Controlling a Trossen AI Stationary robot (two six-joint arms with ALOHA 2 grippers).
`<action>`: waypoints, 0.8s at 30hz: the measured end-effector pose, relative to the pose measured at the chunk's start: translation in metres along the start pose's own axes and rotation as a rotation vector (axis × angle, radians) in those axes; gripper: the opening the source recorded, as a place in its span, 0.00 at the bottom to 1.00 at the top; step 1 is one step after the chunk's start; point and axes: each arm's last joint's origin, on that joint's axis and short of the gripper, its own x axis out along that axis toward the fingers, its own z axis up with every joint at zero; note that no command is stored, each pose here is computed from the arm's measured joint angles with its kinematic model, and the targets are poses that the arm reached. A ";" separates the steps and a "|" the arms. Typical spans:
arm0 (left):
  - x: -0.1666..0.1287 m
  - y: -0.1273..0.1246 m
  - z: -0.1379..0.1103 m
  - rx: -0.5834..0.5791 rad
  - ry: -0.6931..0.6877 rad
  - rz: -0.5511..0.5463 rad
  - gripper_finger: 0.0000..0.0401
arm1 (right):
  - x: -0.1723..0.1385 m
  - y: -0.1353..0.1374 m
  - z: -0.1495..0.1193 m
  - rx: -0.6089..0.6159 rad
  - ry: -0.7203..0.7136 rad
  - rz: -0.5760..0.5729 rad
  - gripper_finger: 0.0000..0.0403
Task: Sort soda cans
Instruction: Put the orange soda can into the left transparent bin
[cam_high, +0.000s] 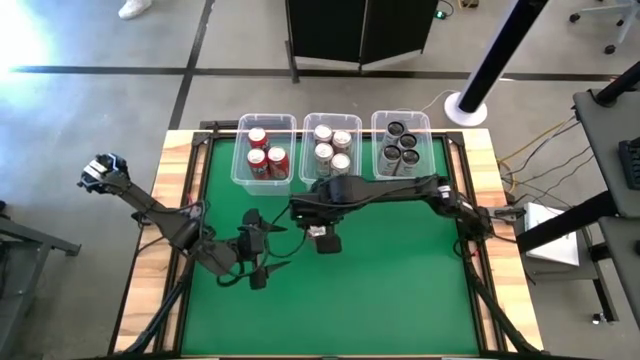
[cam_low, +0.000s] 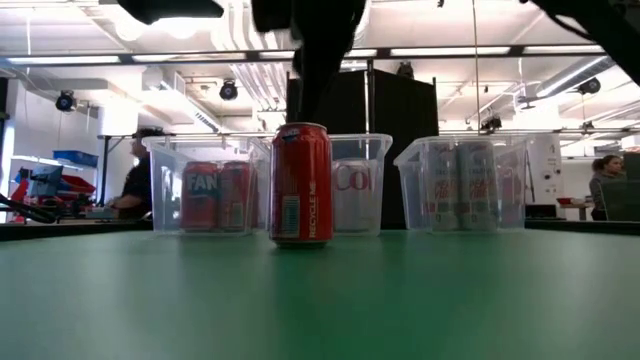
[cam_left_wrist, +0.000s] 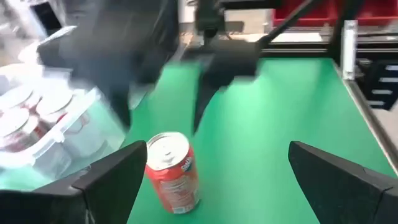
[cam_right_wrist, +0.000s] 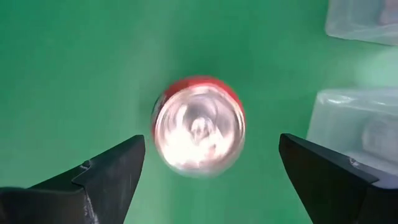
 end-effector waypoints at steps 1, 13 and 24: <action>0.001 0.002 0.000 -0.020 0.002 0.009 0.93 | -0.009 0.002 -0.002 0.005 -0.010 -0.002 0.91; 0.045 0.054 0.001 -0.176 0.146 -0.020 0.98 | -0.089 0.038 -0.067 0.030 -0.035 -0.190 0.91; 0.094 0.078 -0.010 -0.175 0.276 -0.031 0.98 | -0.089 0.055 -0.155 0.181 -0.258 -0.163 0.91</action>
